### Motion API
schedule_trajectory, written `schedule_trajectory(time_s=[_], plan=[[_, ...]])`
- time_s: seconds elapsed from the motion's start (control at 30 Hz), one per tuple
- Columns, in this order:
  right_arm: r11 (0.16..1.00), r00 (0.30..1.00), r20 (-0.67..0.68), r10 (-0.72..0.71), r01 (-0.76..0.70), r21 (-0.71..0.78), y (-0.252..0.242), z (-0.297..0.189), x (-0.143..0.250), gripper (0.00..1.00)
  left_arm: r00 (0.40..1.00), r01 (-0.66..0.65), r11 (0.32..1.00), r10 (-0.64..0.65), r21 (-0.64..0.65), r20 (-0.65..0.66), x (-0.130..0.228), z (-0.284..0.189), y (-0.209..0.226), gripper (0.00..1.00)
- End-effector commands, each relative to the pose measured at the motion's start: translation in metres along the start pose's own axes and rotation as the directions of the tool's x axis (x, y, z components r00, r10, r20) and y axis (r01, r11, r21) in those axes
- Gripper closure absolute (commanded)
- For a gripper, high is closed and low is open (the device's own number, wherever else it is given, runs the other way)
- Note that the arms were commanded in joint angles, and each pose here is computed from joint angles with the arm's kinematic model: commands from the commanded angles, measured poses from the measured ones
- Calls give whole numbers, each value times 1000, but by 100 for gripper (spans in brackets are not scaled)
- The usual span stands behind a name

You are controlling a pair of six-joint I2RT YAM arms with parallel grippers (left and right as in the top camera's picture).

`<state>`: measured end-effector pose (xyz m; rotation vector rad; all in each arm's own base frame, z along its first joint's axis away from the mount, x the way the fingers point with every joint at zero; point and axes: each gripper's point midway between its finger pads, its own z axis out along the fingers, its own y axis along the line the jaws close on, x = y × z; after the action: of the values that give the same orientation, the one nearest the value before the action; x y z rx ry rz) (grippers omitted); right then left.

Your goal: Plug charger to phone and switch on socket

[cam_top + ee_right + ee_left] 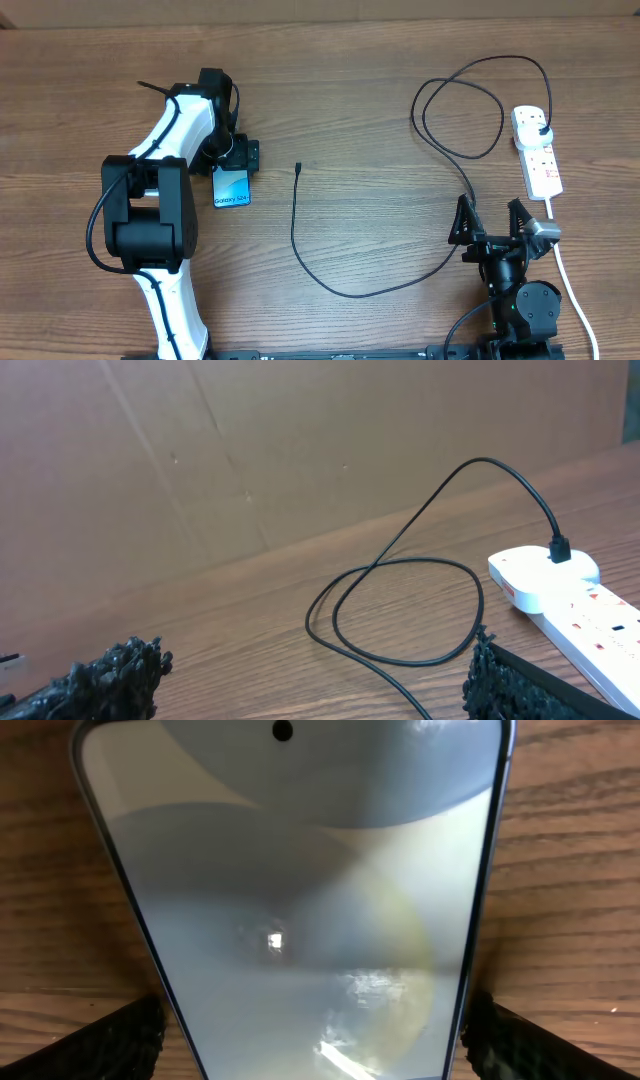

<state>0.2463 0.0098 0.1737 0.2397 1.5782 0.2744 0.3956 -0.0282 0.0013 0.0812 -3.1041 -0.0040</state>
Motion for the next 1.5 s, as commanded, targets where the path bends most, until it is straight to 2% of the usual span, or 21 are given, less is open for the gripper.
schedule_trajectory(time_s=[0.0,0.2,0.37,0.8,1.3,1.47], plan=[[1000,1000,5,-4,4,4,-1,0,2,0,999,-34,999,34,-6,-23,3,8,0,4],[1000,1000,5,-4,4,4,-1,0,2,0,999,-44,999,43,-6,-17,2,9,0,7],[1000,1000,5,-4,4,4,-1,0,2,0,999,-44,999,43,-6,-16,1,9,0,17],[1000,1000,5,-4,4,4,-1,0,2,0,999,-43,999,43,-7,-24,2,6,0,14],[1000,1000,5,-4,4,4,-1,0,2,0,999,-43,999,43,0,14,-18,-47,-3,16],[1000,1000,5,-4,4,4,-1,0,2,0,998,-59,998,59,0,8,-16,-43,-3,11]])
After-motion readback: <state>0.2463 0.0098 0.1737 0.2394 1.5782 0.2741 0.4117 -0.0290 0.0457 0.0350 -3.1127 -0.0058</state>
